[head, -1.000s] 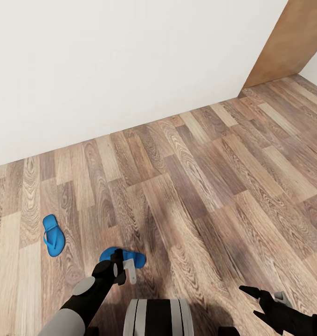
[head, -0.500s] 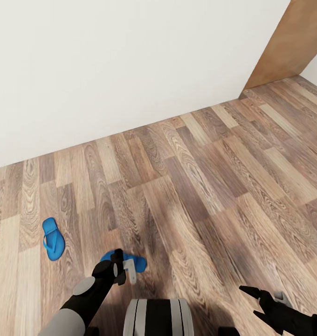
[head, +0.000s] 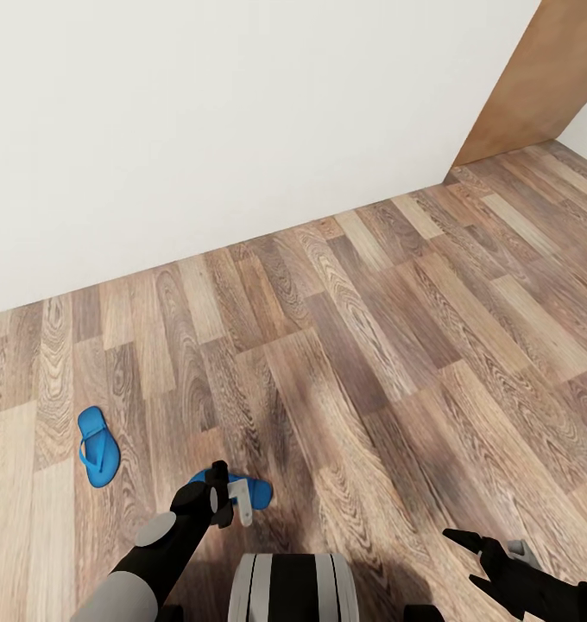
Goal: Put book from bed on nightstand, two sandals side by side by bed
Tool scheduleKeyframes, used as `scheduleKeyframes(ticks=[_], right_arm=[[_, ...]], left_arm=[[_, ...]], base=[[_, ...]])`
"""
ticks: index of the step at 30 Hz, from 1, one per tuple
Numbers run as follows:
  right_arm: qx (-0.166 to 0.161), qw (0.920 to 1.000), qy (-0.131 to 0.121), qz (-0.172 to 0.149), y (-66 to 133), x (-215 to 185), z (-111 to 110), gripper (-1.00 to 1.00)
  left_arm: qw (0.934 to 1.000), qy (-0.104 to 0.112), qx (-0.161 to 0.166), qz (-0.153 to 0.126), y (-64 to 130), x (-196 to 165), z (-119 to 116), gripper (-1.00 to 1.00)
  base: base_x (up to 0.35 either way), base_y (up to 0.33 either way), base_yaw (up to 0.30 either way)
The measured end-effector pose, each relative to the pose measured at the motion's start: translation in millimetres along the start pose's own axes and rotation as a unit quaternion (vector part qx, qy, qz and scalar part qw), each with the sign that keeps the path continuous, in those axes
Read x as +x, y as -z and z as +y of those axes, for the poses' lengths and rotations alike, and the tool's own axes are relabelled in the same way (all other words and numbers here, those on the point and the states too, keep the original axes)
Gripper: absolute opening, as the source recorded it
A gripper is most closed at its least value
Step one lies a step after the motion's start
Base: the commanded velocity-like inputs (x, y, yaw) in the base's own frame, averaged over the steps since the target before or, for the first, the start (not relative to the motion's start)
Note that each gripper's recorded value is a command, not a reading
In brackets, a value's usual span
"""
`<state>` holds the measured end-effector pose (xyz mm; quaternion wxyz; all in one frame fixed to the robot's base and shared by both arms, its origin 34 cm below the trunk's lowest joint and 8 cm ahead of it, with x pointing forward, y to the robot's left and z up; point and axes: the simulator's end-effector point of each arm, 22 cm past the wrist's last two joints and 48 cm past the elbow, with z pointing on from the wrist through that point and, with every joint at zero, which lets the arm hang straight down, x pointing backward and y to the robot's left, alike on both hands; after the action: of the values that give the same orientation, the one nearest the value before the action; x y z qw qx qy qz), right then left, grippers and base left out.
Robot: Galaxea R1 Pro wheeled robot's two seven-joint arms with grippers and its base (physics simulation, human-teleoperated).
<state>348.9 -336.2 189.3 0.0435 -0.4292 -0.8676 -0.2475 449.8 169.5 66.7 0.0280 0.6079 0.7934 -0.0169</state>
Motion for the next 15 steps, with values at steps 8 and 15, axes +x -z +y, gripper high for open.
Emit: scheduleKeyframes(ticks=[8,15], right_arm=[[0.0,1.0,0.0,0.0,0.0,0.0,0.0,1.0],[0.0,1.0,0.0,0.0,0.0,0.0,-0.1,1.0]], left_arm=[[1.0,0.0,0.0,0.0,0.0,0.0,0.0,1.0],[1.0,0.0,0.001,0.0,0.0,0.2,-0.3,1.0]], base=[[0.0,0.0,0.0],[0.0,0.0,0.0]])
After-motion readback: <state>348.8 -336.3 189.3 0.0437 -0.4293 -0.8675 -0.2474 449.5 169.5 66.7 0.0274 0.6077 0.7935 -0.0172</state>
